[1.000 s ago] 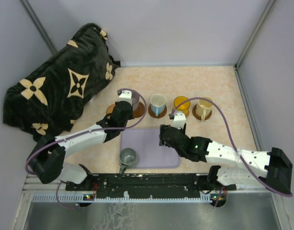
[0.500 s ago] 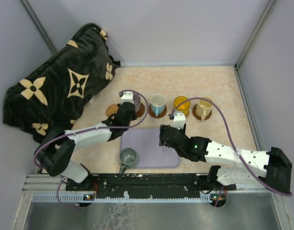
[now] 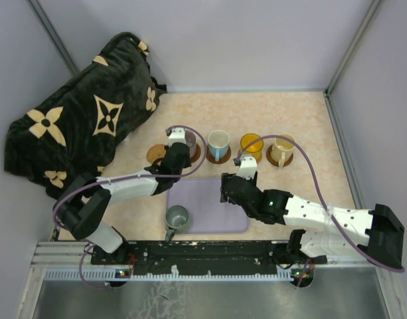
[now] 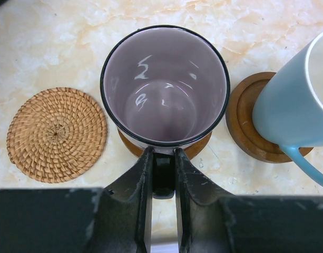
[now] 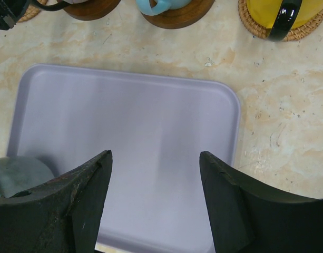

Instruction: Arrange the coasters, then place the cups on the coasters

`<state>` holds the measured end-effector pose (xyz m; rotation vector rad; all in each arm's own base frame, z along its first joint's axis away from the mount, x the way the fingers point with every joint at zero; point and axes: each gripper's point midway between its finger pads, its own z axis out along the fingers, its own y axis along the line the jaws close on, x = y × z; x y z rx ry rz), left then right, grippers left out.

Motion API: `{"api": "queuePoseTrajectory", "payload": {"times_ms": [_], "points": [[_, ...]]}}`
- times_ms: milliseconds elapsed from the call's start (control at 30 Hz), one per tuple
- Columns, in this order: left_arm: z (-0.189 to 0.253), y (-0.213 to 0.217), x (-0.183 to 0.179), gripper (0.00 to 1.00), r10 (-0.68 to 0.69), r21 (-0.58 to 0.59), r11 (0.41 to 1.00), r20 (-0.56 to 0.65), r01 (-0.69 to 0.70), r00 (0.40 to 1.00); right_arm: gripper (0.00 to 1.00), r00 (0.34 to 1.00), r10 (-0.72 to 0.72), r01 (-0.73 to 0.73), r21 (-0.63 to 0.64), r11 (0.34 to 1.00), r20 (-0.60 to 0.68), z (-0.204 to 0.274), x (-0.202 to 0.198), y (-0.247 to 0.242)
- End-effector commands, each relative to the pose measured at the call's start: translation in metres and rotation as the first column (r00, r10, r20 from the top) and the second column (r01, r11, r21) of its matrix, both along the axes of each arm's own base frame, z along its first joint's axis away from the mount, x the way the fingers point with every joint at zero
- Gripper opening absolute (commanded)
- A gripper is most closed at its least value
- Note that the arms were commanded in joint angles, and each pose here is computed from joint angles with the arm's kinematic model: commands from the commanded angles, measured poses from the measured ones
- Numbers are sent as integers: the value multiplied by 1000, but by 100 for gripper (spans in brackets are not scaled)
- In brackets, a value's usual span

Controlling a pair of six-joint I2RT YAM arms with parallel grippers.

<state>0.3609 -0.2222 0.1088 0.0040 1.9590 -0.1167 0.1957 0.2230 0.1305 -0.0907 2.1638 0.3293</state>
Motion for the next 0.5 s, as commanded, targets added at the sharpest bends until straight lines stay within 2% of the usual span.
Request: {"api": "queuePoseTrajectory", "payload": {"times_ms": [0,467], "points": [[39,-18,19,0,25,-122,992,109,-12,994,68,1000,-13,13,26,1000,20,6,1,2],[38,-23,19,0,28,-142,990,106,-13,994,68,1000,-6,6,26,1000,15,5,0,3]]}}
